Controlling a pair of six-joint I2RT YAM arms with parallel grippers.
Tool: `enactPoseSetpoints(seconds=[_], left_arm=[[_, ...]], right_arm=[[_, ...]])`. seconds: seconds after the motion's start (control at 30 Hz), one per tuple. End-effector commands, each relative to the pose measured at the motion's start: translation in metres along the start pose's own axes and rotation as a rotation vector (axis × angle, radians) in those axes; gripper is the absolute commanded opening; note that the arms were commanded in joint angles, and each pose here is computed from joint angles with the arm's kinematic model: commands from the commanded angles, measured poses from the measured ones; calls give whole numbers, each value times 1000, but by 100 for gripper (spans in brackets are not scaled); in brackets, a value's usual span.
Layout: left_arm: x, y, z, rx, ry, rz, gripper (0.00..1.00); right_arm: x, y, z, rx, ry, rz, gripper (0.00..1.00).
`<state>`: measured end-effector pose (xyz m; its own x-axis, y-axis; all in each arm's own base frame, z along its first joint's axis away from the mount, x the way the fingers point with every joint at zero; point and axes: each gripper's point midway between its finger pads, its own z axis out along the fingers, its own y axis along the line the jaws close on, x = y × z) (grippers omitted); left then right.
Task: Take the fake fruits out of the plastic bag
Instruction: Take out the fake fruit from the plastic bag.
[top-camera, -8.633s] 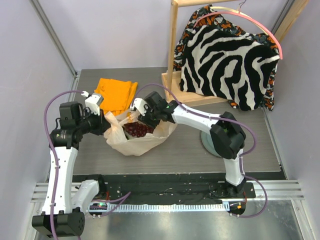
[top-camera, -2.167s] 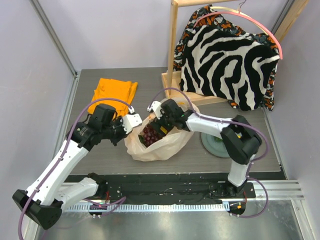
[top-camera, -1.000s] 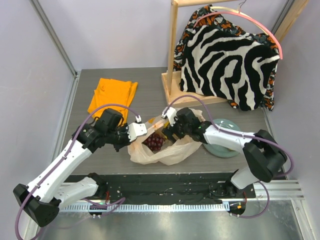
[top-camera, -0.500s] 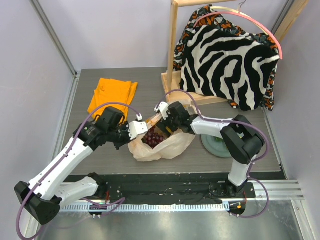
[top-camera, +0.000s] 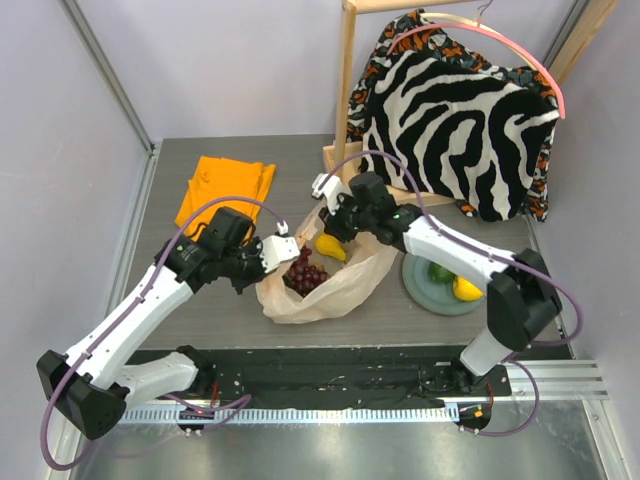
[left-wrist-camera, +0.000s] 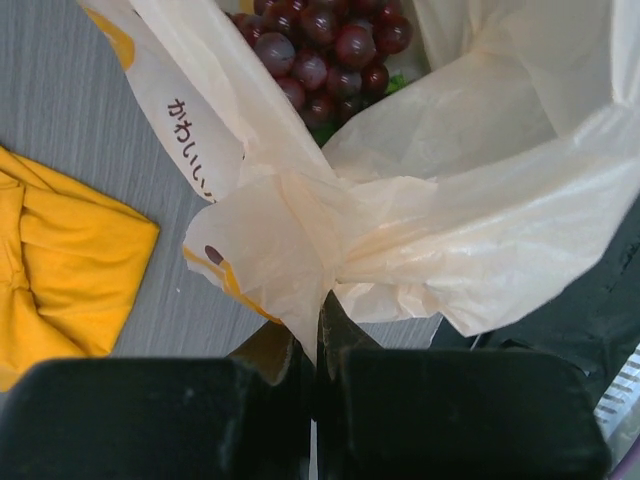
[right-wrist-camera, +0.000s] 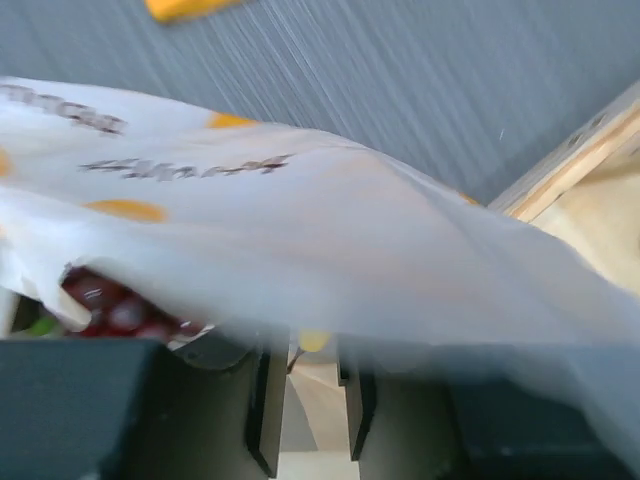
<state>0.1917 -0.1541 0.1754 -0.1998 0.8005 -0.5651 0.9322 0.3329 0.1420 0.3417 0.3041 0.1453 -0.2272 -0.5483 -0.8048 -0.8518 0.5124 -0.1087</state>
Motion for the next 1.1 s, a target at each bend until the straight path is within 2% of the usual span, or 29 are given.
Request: enactPoseSetpoints(seconds=[0.0, 0.03, 0.1, 0.13, 0.23, 0.43, 0.57, 0.67, 0.7, 0.73, 0.77, 0.8, 0.87, 0.9, 1.0, 1.07], left_arm=[[-22, 22, -8, -64, -67, -29, 0], [-25, 24, -9, -69, -76, -34, 0], [-26, 26, -8, -69, -77, -50, 0], [-27, 27, -8, -68, -78, -50, 0], [-29, 29, -9, -73, -78, -53, 0], [-27, 29, -14, -84, -91, -67, 0], [-21, 28, -17, -93, -103, -99, 0], [-17, 27, -18, -94, -108, -115, 0], [-16, 27, -18, -95, -107, -120, 0], [-15, 26, -18, -92, -106, -121, 0], [-15, 26, -18, -92, -110, -122, 0], [-15, 26, -19, -94, -111, -126, 0], [-14, 27, -19, -98, -110, -133, 0], [-14, 27, -19, -101, -112, -134, 0], [-15, 29, -17, -100, -114, -140, 0], [-17, 31, -16, -104, -121, -142, 0]], right_arm=[[-31, 23, -39, -132, -61, -52, 29], [-25, 23, -37, -127, -38, -28, 30], [-12, 23, -27, -121, -2, 10, 37], [-7, 20, -22, -107, 11, 28, 49], [5, 5, -1, -15, 28, 87, 67], [6, -17, 34, 67, 62, 158, 69], [17, -27, 62, 106, 97, 208, 81], [25, -25, 77, 85, 122, 215, 82], [28, -21, 80, 65, 128, 215, 82], [30, -20, 82, 51, 134, 200, 76], [35, -19, 85, 44, 148, 194, 70], [35, -19, 84, 42, 153, 184, 57], [27, -21, 75, 35, 152, 148, 50], [28, -17, 69, 15, 169, 133, 41], [4, -11, 43, -41, 153, 89, 30], [-27, -5, 26, -109, 95, 88, 27]])
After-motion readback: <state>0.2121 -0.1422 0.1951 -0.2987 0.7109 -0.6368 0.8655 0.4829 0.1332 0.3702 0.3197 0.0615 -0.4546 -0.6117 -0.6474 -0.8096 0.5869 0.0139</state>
